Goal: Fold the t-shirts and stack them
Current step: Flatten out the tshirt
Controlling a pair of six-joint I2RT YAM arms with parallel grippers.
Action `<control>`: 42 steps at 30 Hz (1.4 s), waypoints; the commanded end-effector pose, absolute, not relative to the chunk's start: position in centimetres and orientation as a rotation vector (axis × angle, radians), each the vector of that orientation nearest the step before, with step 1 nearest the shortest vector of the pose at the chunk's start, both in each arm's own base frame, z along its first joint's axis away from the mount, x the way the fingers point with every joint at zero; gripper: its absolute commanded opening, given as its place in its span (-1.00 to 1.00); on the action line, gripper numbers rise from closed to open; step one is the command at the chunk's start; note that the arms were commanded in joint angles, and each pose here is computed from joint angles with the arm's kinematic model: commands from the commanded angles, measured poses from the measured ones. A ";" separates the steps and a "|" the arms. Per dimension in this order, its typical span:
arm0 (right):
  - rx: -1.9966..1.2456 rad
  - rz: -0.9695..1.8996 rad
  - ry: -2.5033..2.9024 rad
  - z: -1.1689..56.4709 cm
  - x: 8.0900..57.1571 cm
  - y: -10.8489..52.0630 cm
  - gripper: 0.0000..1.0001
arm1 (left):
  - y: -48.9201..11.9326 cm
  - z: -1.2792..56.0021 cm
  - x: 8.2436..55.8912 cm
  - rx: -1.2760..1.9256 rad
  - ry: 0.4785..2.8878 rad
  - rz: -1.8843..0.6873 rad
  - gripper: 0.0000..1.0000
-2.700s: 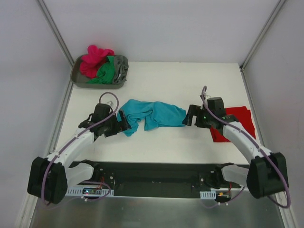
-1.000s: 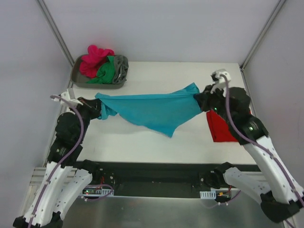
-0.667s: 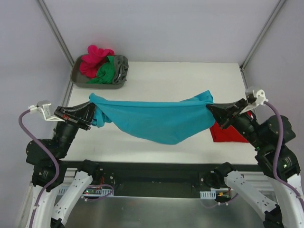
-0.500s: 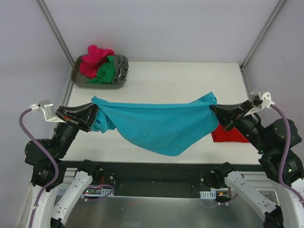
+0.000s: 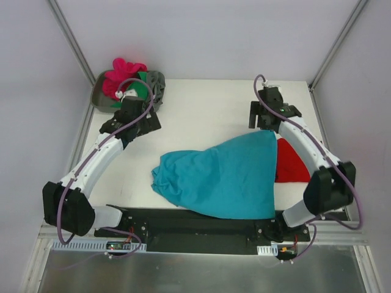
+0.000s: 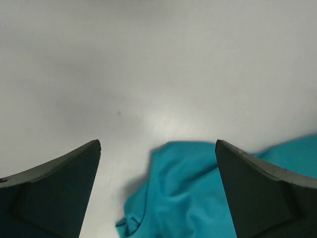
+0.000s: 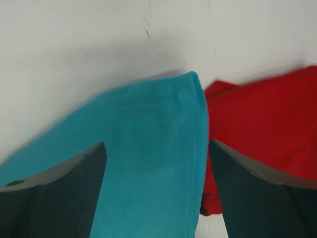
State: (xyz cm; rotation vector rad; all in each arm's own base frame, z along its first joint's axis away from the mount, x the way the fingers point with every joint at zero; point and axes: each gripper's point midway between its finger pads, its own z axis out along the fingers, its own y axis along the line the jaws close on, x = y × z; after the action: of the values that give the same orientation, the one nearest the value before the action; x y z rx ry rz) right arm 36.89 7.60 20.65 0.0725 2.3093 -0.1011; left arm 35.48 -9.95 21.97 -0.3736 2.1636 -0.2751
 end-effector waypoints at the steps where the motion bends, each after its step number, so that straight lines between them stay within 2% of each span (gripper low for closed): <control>1: 0.179 -0.300 2.377 20.5 36.6 4.9 0.90 | -6.0 20.1 32.1 -0.489 2.235 -0.057 0.98; 2: 0.177 -0.305 2.374 20.3 36.6 4.9 0.99 | -5.5 19.4 31.7 -0.504 2.235 -0.031 0.98; 3: 0.178 -0.302 2.369 20.1 36.4 4.8 0.93 | -5.2 19.5 31.4 -0.513 2.225 -0.024 0.98; 6: 0.180 -0.255 2.357 19.6 35.2 4.9 0.93 | -5.6 17.9 30.1 -0.537 2.255 -0.071 0.98; 10: 0.184 -0.115 2.411 17.3 32.0 6.0 0.93 | -9.4 14.8 28.2 -0.445 2.380 -0.313 0.98; 18: 0.222 0.251 2.536 10.1 24.4 9.2 0.93 | -15.2 10.9 27.3 -0.254 2.463 -0.698 0.98; 20: 0.224 0.299 2.568 8.8 23.2 9.6 0.93 | -15.8 9.4 27.1 -0.255 2.516 -0.722 0.96; 23: 0.267 0.226 2.639 6.7 21.6 8.5 0.93 | -16.0 7.5 27.1 -0.260 2.585 -0.696 0.93; 27: 0.424 0.026 2.610 5.7 20.3 5.4 0.94 | -16.7 6.6 27.8 -0.241 2.609 -0.689 0.79; 32: 0.519 -0.033 2.537 5.6 19.2 3.4 0.94 | -17.8 6.3 28.3 -0.193 2.618 -0.735 0.43; 36: 0.567 -0.044 2.570 4.3 18.7 2.8 0.93 | -17.8 4.9 28.1 -0.197 2.644 -0.690 0.34; 39: 0.544 0.011 2.614 3.4 19.2 3.8 0.95 | -18.0 4.3 28.1 -0.188 2.661 -0.687 0.19; 40: 0.534 0.045 2.619 3.3 19.6 4.4 0.98 | -18.3 4.2 28.1 -0.182 2.668 -0.697 0.05; 41: 0.521 0.082 2.630 3.2 19.9 5.0 0.89 | -18.4 4.0 28.0 -0.179 2.670 -0.702 -0.10; 42: 0.510 0.132 2.642 3.1 20.1 5.7 0.78 | -18.5 3.9 28.0 -0.178 2.669 -0.704 -0.39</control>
State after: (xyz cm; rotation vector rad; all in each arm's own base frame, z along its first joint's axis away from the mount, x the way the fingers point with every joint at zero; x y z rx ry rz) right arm 18.82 3.60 3.48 0.5257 2.6289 -0.0125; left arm 26.99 -17.43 3.36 -0.2328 2.7038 -0.6702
